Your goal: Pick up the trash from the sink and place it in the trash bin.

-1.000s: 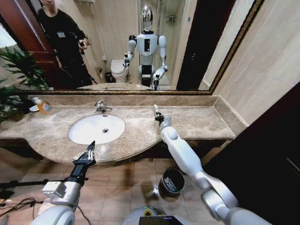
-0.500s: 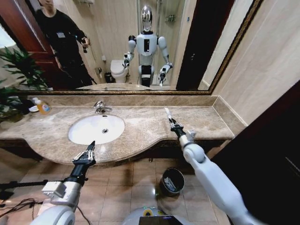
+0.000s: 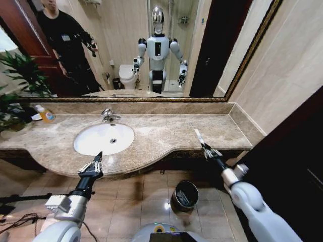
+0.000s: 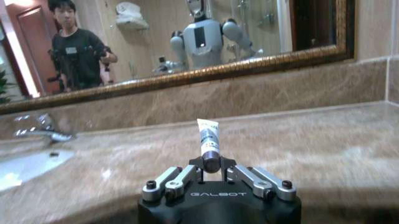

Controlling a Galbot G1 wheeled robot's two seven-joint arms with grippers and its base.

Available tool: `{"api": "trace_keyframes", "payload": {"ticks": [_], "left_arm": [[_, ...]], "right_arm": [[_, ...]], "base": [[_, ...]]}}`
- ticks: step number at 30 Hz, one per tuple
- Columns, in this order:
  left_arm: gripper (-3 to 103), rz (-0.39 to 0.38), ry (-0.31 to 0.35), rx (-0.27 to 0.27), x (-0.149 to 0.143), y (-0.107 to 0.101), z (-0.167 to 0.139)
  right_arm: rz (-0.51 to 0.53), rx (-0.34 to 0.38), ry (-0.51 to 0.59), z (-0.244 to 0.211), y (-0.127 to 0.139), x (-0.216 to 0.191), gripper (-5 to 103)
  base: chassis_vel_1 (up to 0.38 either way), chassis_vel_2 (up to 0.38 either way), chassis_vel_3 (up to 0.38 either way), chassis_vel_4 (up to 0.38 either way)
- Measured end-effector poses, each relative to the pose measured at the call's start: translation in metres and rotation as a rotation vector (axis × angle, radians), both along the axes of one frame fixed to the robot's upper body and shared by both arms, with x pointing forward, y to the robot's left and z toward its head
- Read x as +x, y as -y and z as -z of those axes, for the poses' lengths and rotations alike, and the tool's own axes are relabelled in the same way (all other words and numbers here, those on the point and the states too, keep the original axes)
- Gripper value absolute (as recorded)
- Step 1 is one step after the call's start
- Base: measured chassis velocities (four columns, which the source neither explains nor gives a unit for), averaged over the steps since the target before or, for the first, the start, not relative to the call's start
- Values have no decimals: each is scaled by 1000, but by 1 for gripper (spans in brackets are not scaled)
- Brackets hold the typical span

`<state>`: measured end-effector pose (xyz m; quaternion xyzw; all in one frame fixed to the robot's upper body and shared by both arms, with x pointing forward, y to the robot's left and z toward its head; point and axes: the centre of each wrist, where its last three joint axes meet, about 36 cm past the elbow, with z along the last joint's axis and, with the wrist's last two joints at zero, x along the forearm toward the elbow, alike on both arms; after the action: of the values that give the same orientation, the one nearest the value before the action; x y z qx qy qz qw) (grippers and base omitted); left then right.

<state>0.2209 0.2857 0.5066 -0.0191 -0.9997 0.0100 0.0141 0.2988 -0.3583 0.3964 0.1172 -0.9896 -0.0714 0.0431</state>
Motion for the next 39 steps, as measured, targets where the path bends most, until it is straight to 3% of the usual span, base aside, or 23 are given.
{"api": "trace_keyframes", "payload": {"ticks": [10,20,24,39], "left_arm": [[0,0,0,0,0,0,0],[0,0,0,0,0,0,0],[0,0,0,0,0,0,0],[0,0,0,0,0,0,0]], "right_arm": [[-137,5,-26,79,34,-52,16],[6,-95,-231,160,-7,-46,16],[35,-103,-311,188,-24,-47,16],[87,-129,-442,262,-48,-58,16]], "base": [[0,0,0,0],[0,0,0,0],[0,0,0,0],[0,0,0,0]]}}
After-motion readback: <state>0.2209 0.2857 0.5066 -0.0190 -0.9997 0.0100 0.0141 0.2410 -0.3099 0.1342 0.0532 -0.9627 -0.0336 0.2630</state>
